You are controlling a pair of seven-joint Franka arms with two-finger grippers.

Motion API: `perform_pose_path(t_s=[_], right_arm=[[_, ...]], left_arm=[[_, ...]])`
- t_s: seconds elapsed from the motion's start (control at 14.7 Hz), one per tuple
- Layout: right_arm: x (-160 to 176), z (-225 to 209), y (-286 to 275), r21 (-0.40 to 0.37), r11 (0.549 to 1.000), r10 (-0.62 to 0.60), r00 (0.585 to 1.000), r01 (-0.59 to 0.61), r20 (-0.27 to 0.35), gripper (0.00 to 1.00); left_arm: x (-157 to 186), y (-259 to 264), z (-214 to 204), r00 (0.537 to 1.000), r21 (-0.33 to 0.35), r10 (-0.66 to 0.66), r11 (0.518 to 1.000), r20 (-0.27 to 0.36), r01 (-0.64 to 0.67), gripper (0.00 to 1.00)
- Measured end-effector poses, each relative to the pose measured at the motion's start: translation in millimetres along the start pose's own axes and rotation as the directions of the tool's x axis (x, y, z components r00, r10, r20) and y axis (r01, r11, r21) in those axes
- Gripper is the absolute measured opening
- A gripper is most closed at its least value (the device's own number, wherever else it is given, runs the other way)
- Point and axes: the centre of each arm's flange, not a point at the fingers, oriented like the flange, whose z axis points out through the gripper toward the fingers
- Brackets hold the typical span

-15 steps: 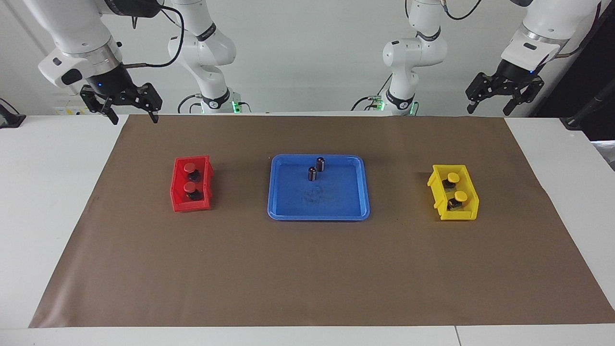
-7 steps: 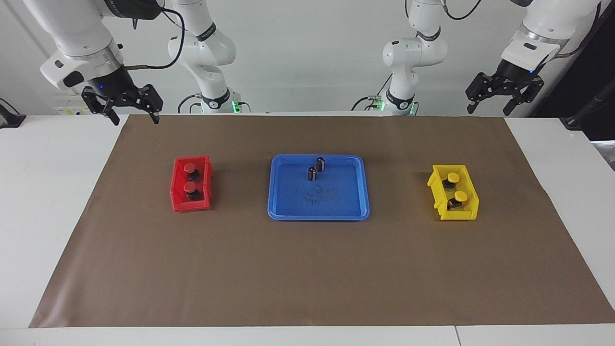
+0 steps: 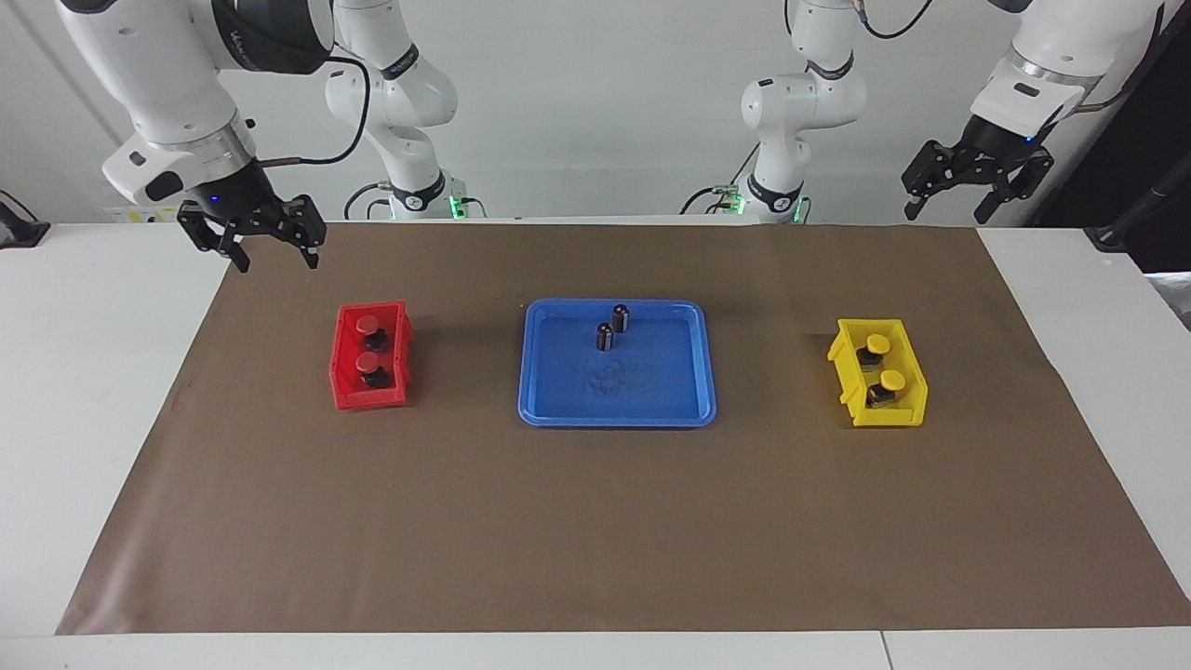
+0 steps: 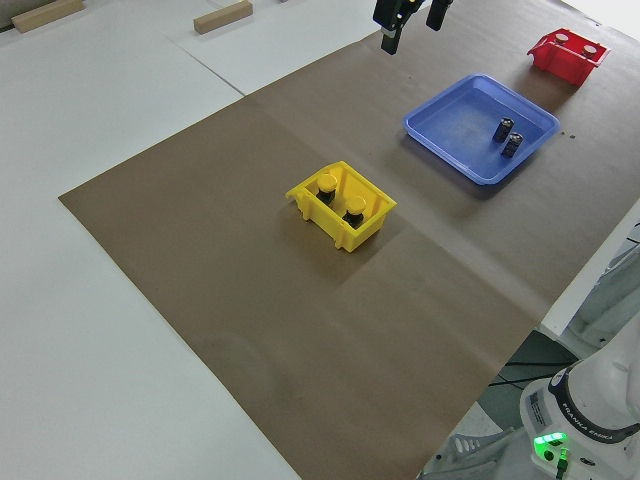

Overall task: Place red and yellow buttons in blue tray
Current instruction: 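Reach the right gripper down to a red button in the red holder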

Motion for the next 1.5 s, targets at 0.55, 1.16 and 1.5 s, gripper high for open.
perform_pose_path(t_s=[0.55, 1.16, 1.5], right_arm=[[6.2, 163.6, -26.7, 0.006, 0.999, -0.045, 0.999, 0.045, 0.0, 0.84], [-8.3, 212.3, -27.1, 0.004, 0.999, -0.044, 0.999, 0.044, -0.015, 0.77], [-10.5, 216.1, -26.4, 0.004, 0.999, -0.046, 0.999, 0.046, -0.013, 0.76]], left_arm=[[0.0, 0.0, 0.0, 1.0, 0.0, 0.0, 1.0, 0.0, 0.0, 1.0], [-3.0, 0.3, 1.8, 1.0, -0.002, 0.0, 1.0, 0.025, 0.0, 1.0], [-4.8, 0.7, 1.0, 1.0, -0.002, 0.0, 1.0, 0.03, 0.0, 1.0]])
